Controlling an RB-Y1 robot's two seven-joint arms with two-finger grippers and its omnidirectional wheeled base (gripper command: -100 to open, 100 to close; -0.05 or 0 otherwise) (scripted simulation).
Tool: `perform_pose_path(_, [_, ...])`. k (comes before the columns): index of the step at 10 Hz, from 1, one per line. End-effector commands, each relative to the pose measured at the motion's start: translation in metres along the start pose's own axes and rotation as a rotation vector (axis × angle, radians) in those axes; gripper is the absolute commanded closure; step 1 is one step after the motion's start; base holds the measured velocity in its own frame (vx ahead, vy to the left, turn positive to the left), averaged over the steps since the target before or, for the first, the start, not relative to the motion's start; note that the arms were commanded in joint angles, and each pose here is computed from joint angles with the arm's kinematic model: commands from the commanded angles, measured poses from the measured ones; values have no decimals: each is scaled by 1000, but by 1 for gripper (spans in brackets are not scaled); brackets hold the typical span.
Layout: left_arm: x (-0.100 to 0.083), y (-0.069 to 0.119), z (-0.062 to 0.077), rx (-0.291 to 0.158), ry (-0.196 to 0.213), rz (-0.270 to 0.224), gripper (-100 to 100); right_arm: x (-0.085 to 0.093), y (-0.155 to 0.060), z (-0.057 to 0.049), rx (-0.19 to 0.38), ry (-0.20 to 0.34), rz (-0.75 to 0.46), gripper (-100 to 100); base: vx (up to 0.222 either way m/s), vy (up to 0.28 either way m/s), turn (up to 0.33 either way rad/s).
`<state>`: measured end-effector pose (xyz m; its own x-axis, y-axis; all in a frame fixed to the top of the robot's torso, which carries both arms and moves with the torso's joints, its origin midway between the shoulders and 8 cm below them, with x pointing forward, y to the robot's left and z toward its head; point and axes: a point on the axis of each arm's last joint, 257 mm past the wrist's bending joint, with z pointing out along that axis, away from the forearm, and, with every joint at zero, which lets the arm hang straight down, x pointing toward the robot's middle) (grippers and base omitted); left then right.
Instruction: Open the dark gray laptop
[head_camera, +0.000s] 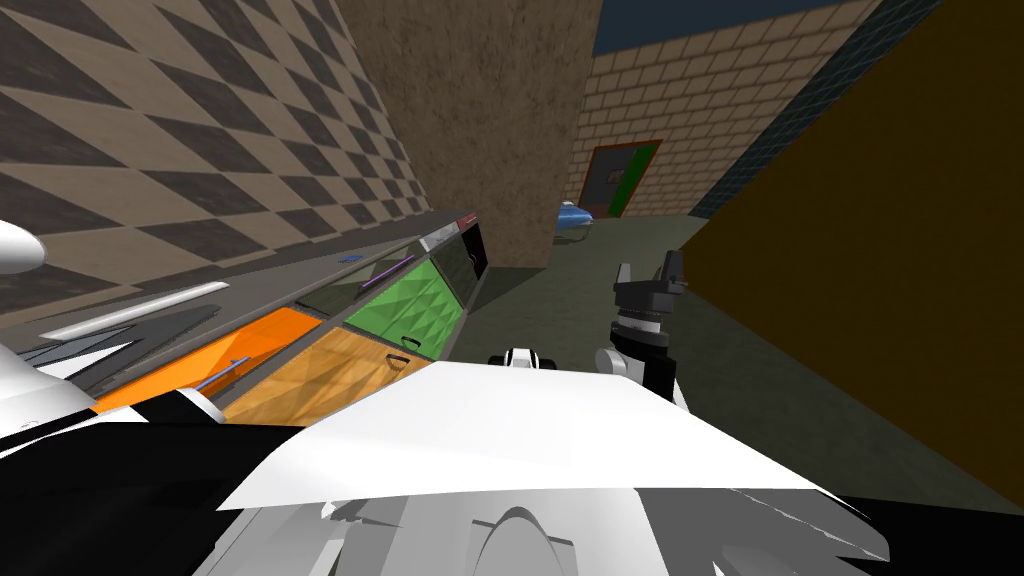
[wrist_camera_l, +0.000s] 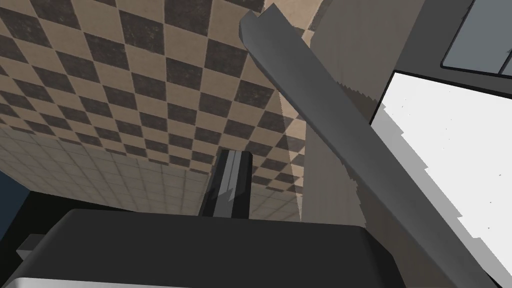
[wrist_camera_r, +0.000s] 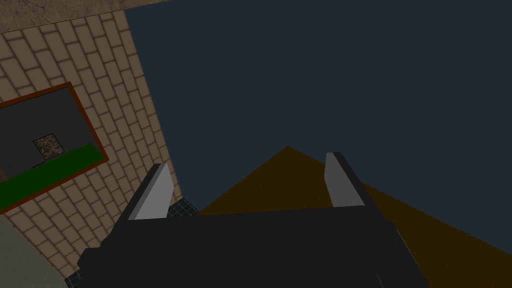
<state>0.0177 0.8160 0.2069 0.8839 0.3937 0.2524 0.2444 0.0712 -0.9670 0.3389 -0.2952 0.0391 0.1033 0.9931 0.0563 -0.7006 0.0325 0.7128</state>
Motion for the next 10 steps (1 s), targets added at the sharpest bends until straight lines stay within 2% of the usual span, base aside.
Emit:
perform_pose_path(1, [4, 2, 3, -8, -5, 75, 100, 0, 0, 0, 0, 0, 0, 0, 32, 7, -1])
perform_pose_path(2, [3, 1, 2, -5, -4, 55, 100, 0, 0, 0, 0, 0, 0, 0, 12, 3, 0])
perform_pose_path(3, [-8, 1, 3, 8, -42, 53, -100, 0, 0, 0, 0, 0, 0, 0, 99, 1, 45])
perform_pose_path(10, [-48, 1, 3, 66, -179, 30, -100, 0, 0, 0, 0, 0, 0, 0, 162, 6, 46])
